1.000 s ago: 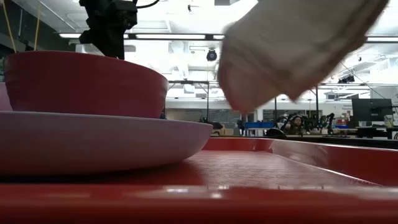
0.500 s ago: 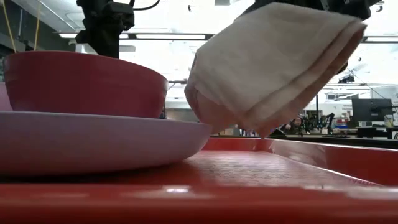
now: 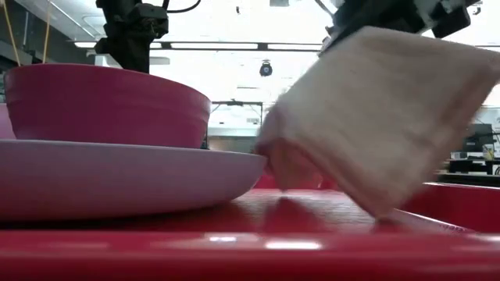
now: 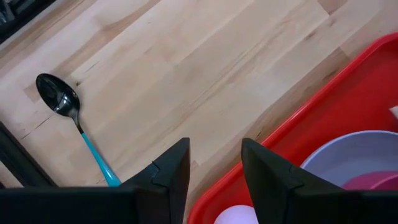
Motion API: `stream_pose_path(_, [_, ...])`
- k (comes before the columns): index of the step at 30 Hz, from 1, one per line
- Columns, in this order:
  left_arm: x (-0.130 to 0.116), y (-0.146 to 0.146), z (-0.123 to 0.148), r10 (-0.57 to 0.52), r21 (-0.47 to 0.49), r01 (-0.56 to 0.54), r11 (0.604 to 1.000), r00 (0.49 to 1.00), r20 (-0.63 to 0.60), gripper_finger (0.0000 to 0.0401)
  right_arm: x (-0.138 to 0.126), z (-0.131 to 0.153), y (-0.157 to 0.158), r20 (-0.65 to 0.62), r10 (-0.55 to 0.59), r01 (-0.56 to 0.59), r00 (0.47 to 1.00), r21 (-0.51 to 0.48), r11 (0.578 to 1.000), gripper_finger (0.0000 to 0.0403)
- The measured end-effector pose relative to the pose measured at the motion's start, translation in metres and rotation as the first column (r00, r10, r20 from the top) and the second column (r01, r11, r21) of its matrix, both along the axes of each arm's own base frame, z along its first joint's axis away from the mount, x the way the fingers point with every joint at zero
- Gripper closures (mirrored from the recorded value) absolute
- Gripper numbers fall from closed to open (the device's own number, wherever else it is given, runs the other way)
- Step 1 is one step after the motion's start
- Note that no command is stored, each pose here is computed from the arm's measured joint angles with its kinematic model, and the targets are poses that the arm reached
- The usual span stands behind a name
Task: Set up tray
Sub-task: Put the peach napkin to the right of the purple plate on the orange serving tray
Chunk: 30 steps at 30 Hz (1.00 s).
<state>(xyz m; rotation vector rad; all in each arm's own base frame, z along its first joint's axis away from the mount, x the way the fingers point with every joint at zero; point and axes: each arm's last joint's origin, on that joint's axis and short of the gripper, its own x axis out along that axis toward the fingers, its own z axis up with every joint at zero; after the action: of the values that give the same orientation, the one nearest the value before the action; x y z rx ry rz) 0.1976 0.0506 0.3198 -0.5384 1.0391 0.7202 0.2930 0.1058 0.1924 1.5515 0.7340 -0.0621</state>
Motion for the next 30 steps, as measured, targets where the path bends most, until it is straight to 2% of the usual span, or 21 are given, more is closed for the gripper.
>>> stream_pose_path(4, [0.000, 0.000, 0.000, 0.000, 0.000, 0.000, 1.000, 1.000, 0.000, 0.0226, -0.005, -0.006, 0.004, -0.077, 0.043, -0.043, 0.996, 0.011, 0.999, 0.0403])
stream_pose_path(11, [0.000, 0.000, 0.000, -0.002, 0.001, 0.002, 1.000, 1.000, -0.001, 0.0226, -0.008, -0.008, 0.006, -0.113, 0.066, -0.065, 0.991, 0.014, 0.998, 0.0403])
stream_pose_path(17, [0.000, 0.000, 0.000, -0.008, 0.003, 0.008, 1.000, 1.000, -0.003, 0.0226, -0.013, -0.015, 0.004, -0.213, 0.092, -0.089, 0.973, 0.025, 0.996, 0.0403])
stream_pose_path(24, [0.000, 0.000, 0.000, -0.010, 0.004, 0.010, 1.000, 1.000, -0.003, 0.0226, -0.008, -0.017, -0.015, -0.222, 0.063, -0.063, 0.973, 0.007, 0.998, 0.0403])
stream_pose_path(30, [0.000, 0.000, 0.000, -0.010, 0.004, 0.010, 1.000, 1.000, -0.003, 0.0226, -0.007, -0.022, -0.037, -0.278, 0.088, -0.093, 0.957, -0.006, 0.996, 0.0403])
